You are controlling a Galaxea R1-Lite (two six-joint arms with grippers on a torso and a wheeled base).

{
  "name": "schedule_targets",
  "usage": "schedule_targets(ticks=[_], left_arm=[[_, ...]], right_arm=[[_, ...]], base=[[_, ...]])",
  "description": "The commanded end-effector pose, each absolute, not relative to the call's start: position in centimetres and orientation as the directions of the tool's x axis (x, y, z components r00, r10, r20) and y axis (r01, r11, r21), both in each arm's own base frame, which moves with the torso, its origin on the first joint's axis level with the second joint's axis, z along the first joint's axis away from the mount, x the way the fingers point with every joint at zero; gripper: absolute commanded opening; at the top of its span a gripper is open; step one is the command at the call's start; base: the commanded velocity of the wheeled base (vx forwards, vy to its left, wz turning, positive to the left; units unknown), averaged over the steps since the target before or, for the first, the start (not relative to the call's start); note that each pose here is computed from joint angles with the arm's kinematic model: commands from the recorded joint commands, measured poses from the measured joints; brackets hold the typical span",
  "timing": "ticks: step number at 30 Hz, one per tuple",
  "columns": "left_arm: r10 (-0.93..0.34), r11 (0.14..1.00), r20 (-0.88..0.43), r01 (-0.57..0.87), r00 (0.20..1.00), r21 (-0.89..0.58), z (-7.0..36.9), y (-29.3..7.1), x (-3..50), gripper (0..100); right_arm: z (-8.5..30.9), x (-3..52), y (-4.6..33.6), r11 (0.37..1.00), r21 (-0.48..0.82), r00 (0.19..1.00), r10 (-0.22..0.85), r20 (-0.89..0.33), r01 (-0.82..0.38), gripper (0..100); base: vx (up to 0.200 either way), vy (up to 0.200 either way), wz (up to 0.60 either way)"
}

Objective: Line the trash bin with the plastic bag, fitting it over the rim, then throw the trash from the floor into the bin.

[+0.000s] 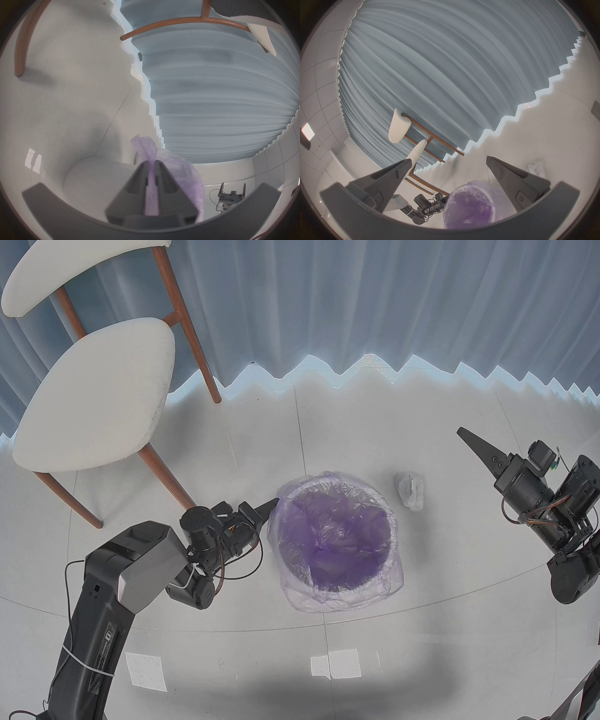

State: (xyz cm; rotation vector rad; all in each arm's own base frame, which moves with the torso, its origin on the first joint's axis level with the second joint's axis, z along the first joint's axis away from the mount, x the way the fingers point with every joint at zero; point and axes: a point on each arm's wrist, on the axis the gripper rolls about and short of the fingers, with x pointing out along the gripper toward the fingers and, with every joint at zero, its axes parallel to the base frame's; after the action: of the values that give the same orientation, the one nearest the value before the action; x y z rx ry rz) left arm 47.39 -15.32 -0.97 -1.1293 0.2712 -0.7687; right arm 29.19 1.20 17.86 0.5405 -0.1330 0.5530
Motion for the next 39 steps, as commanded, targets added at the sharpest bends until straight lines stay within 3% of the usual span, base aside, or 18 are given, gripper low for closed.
schedule_targets(ticks=[1,16,26,27,31,34,39], left_arm=[[-0.671,0.215,0.161,0.397,0.724,-0.893,-2.0,-15.1,47.4,0],[-0.665,0.363,0.077,0.412,0.743,-0.836,-8.4,-14.6,47.8,0],[-0.665,0.372,0.073,0.414,0.743,-0.831,-8.4,-14.7,47.7,0],[-0.663,0.372,0.077,0.417,0.745,-0.83,-8.3,-14.6,47.7,100],[-0.643,0.381,0.126,0.458,0.756,-0.804,-7.1,-15.0,47.5,100],[-0.601,0.458,0.125,0.468,0.79,-0.756,-3.3,-14.6,46.4,100],[-0.602,0.463,0.123,0.47,0.789,-0.752,2.0,-13.7,43.8,100]], right_arm=[[18.0,29.2,1.2,0.716,0.443,0.842,0.464,0.275,-0.539,100],[17.8,29.2,1.2,0.716,0.447,0.844,0.464,0.27,-0.537,100],[17.8,29.2,1.2,0.716,0.447,0.844,0.464,0.27,-0.537,100],[17.8,29.2,1.2,0.716,0.446,0.843,0.464,0.271,-0.537,100],[17.8,29.3,1.2,0.717,0.447,0.844,0.463,0.27,-0.536,100],[17.5,29.5,0.8,0.724,0.451,0.853,0.453,0.26,-0.522,100],[17.2,29.9,0.5,0.729,0.454,0.859,0.443,0.255,-0.511,100]], base=[[0.0,0.0,0.0],[0.0,0.0,0.0],[0.0,0.0,0.0],[0.0,0.0,0.0],[0.0,0.0,0.0],[0.0,0.0,0.0],[0.0,0.0,0.0]])
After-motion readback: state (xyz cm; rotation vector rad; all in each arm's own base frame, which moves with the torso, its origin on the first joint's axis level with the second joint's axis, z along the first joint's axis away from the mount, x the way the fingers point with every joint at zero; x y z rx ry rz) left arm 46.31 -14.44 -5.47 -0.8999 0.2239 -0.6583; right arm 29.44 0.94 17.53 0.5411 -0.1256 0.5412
